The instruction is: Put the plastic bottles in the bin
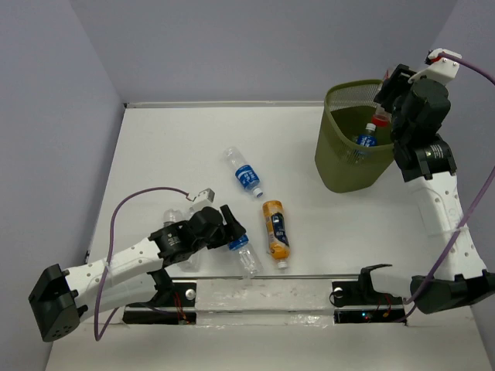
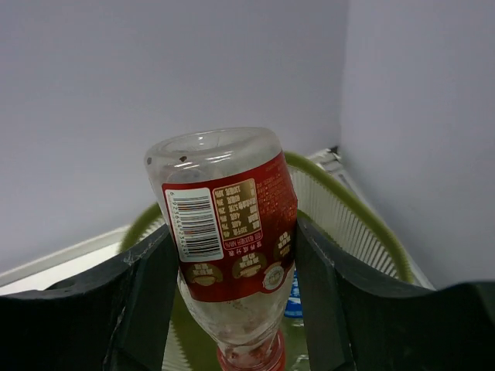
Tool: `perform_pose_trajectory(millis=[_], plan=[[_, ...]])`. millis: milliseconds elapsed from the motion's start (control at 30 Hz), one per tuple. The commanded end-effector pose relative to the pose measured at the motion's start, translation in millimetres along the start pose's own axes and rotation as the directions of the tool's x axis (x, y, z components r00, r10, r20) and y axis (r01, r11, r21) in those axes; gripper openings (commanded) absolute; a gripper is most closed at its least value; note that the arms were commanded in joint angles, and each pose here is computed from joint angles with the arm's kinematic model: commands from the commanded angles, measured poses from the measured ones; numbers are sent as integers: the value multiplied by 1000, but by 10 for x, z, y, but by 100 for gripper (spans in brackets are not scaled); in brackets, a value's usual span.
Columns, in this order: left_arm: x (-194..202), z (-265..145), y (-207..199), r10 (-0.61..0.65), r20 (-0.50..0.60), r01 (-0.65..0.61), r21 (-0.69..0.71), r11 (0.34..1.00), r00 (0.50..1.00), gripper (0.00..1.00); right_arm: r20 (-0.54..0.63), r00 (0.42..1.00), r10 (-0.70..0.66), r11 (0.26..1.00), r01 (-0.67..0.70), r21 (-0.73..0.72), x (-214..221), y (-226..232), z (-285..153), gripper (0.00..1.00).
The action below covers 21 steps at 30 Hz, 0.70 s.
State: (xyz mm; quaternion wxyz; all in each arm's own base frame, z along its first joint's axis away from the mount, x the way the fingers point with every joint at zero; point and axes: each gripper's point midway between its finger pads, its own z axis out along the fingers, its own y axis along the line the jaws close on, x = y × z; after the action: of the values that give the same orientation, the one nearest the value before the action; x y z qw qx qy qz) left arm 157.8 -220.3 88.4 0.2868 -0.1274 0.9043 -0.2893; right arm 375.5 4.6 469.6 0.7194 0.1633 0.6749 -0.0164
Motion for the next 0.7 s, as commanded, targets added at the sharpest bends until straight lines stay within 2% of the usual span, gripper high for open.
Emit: perform_pose_trajectory(millis=[0, 33, 67, 100, 133, 167, 333, 367, 433, 467, 500, 533, 567, 600, 633, 667], plan=[[-303, -200, -289, 27, 100, -35, 75, 997, 995, 53, -4, 999, -40, 996, 40, 78, 123, -247, 302, 38], [-345, -233, -318, 35, 114, -44, 80, 996, 993, 53, -29, 999, -18, 996, 21, 92, 228, -332, 400, 46], [-410, -294, -380, 34, 131, -46, 90, 995, 991, 53, -46, 999, -4, 996, 8, 88, 296, -348, 432, 76], [-486, -348, -426, 29, 160, -46, 102, 994, 987, 53, -66, 998, 13, 999, -10, 43, 333, -287, 447, 88], [-534, -390, -475, 29, 175, -49, 112, 992, 984, 53, -88, 996, 26, 999, -25, 22, 366, -237, 444, 95], [-617, -459, -569, 35, 198, -62, 130, 990, 980, 53, -110, 993, 48, 999, -48, 3, 355, -190, 403, 100], [-943, -646, -905, 49, 289, -100, 165, 981, 956, 53, -117, 987, 106, 975, -126, -185, 108, 89, -35, 100], [-1009, -688, -1004, 48, 309, -108, 183, 977, 950, 53, -100, 985, 137, 961, -157, -229, -20, 119, -267, 99], [-1239, -824, -1242, 63, 374, -146, 197, 969, 925, 53, -193, 969, 153, 911, -214, -354, 232, 293, -554, 94], [-1429, -1011, -1467, 37, 422, -151, 241, 959, 906, 53, -233, 949, 210, 871, -290, -396, 296, 377, -707, 84], [-1530, -1019, -1545, 68, 456, -185, 217, 959, 887, 53, -323, 924, 203, 799, -347, -491, 626, 478, -1046, 77], [-1638, -1103, -1685, 64, 486, -200, 233, 952, 872, 53, -352, 902, 252, 748, -412, -521, 691, 532, -1194, 69], [-1729, -1165, -1775, 70, 508, -214, 231, 949, 858, 53, -382, 888, 256, 724, -438, -533, 840, 520, -1340, 54], [-1937, -1395, -2004, 31, 558, -217, 270, 938, 830, 53, -364, 894, 263, 704, -435, -561, 860, 461, -1598, 23], [-1990, -1351, -2109, 66, 570, -246, 246, 937, 819, 53, -383, 887, 258, 713, -442, -544, 1021, 395, -1675, 13], [-2073, -1404, -2223, 58, 590, -254, 256, 933, 805, 53, -464, 856, 229, 741, -462, -487, 1431, 288, -1741, 1]])
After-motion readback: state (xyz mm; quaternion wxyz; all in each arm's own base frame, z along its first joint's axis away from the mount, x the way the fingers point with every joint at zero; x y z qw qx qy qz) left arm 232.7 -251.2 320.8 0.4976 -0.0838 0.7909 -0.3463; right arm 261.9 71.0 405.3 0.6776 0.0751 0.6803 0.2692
